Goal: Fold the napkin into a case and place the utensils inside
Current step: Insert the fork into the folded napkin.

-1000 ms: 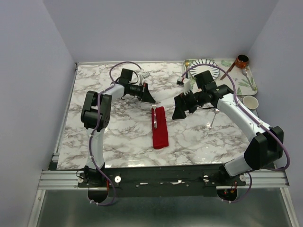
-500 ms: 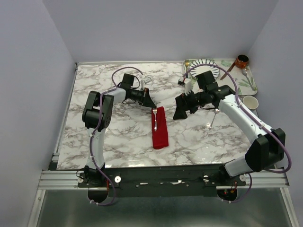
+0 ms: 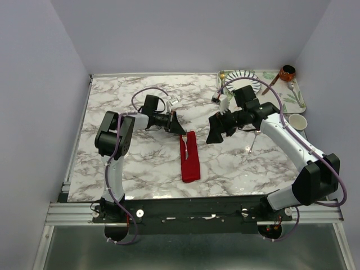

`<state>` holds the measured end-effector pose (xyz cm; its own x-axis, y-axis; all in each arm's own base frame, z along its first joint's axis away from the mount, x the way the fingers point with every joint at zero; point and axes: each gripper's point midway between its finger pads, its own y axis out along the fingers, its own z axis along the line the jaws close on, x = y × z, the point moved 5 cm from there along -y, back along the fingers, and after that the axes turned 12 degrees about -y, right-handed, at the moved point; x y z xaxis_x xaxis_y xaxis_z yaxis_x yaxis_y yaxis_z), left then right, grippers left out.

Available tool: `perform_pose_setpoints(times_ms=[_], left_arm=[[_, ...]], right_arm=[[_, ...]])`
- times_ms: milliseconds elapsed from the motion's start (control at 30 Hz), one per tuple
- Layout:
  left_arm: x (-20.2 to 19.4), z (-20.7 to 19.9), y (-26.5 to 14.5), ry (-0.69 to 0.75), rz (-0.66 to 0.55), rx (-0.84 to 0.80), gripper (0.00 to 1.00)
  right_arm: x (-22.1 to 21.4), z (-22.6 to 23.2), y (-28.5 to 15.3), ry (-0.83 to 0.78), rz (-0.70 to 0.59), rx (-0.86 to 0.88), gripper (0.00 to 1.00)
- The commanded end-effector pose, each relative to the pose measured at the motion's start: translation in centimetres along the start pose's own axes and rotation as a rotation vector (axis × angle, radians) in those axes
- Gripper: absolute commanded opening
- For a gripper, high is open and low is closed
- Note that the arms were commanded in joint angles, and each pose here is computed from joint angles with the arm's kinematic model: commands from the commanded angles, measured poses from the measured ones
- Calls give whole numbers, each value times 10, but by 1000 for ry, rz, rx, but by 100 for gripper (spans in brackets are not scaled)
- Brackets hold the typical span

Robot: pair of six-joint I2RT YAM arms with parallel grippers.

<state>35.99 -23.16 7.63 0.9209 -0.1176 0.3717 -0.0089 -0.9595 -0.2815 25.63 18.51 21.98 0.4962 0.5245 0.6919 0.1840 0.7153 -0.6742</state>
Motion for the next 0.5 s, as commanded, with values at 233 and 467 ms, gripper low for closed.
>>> perform_pose_setpoints(times_ms=[233, 467], left_arm=[[6, -19, 0, 4, -55, -58, 3], [-4, -22, -2, -11, -43, -61, 3]], right_arm=[[-7, 7, -7, -11, -13, 9, 100], [-9, 8, -7, -13, -12, 8, 100]])
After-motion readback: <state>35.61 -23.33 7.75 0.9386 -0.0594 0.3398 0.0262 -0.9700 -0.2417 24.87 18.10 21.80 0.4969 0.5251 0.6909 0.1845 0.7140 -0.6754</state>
